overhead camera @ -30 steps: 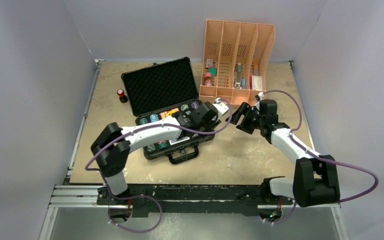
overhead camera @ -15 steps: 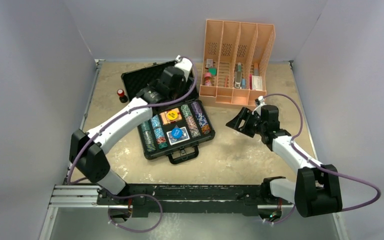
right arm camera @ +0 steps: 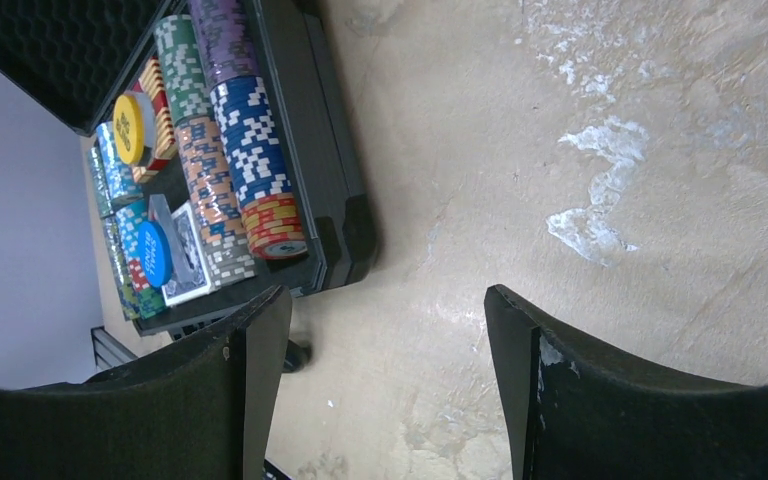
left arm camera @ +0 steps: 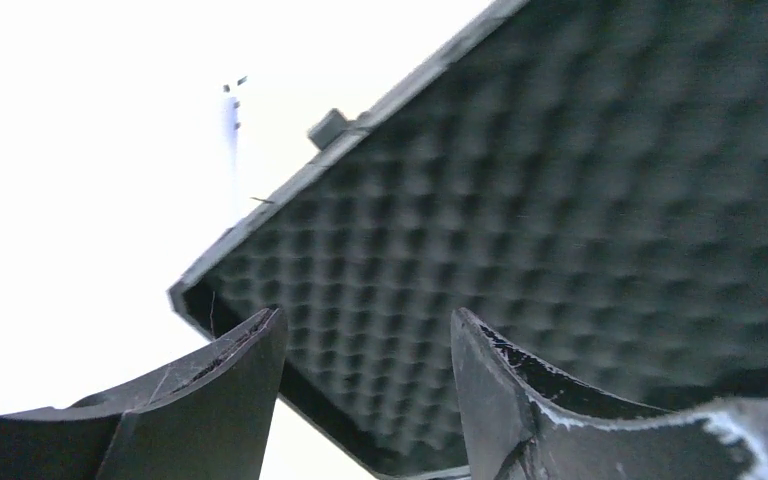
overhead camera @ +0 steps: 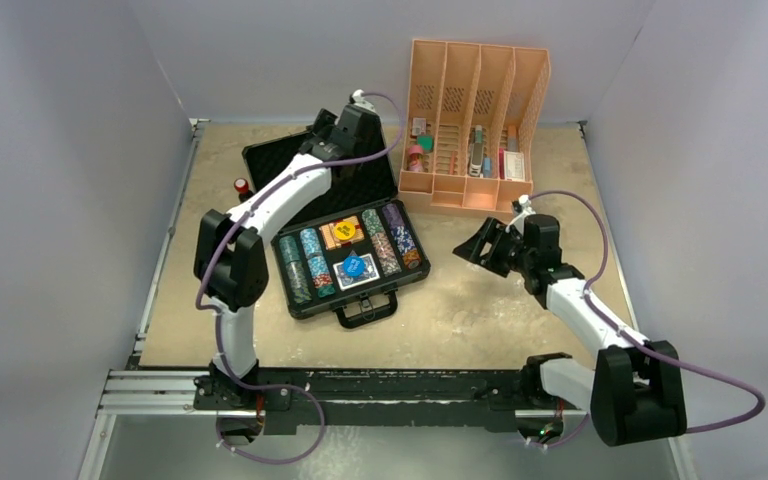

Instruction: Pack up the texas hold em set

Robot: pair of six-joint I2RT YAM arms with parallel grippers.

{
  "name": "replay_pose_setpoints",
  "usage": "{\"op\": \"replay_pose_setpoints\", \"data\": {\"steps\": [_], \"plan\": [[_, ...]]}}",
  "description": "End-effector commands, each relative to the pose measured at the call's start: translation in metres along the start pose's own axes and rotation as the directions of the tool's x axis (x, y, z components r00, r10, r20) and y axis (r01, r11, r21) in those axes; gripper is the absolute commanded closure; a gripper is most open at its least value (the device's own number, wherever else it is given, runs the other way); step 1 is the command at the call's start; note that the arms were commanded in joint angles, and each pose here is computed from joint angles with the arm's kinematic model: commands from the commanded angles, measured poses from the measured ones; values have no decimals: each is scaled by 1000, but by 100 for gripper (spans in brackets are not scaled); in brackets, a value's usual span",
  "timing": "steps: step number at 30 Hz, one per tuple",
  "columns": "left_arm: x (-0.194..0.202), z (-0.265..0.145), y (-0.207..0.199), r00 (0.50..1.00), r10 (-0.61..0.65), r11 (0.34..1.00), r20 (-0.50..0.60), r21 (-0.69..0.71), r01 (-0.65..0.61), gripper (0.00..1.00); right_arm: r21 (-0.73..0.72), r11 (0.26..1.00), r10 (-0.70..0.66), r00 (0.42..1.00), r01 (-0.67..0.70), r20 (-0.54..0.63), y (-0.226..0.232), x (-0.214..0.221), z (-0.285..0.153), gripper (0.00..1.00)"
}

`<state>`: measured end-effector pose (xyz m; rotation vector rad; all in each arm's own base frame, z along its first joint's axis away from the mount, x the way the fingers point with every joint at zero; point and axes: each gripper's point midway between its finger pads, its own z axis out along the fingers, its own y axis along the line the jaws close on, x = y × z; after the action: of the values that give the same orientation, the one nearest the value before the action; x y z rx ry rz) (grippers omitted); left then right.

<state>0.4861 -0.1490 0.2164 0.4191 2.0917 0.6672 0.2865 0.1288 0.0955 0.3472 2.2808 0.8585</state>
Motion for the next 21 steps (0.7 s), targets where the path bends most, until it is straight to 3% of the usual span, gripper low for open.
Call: {"op": "replay_pose_setpoints", "data": {"steps": [1,3,5,8,14,21], "plan": [[-18,3,65,1000,2,986,5,-168,-1,41,-48,999,-12,999,13,37,13,-8,-5,27],[-17,13,72,1000,6,985,-6,-172,-7,44,-49,999,-11,999,13,39,14,-9,-7,27],[-13,24,77,1000,18,986,-24,-166,-21,54,-50,999,-11,999,13,42,15,-9,-8,27],[-9,36,77,998,39,989,-41,-141,-45,57,-50,999,-10,999,13,51,17,-11,-11,27],[1,55,67,993,100,994,-69,-42,-103,59,-39,999,-1,999,3,54,16,-11,-13,28],[2,74,69,987,135,990,-89,-21,-138,54,-38,999,4,998,-1,59,19,-13,-16,29]]}}
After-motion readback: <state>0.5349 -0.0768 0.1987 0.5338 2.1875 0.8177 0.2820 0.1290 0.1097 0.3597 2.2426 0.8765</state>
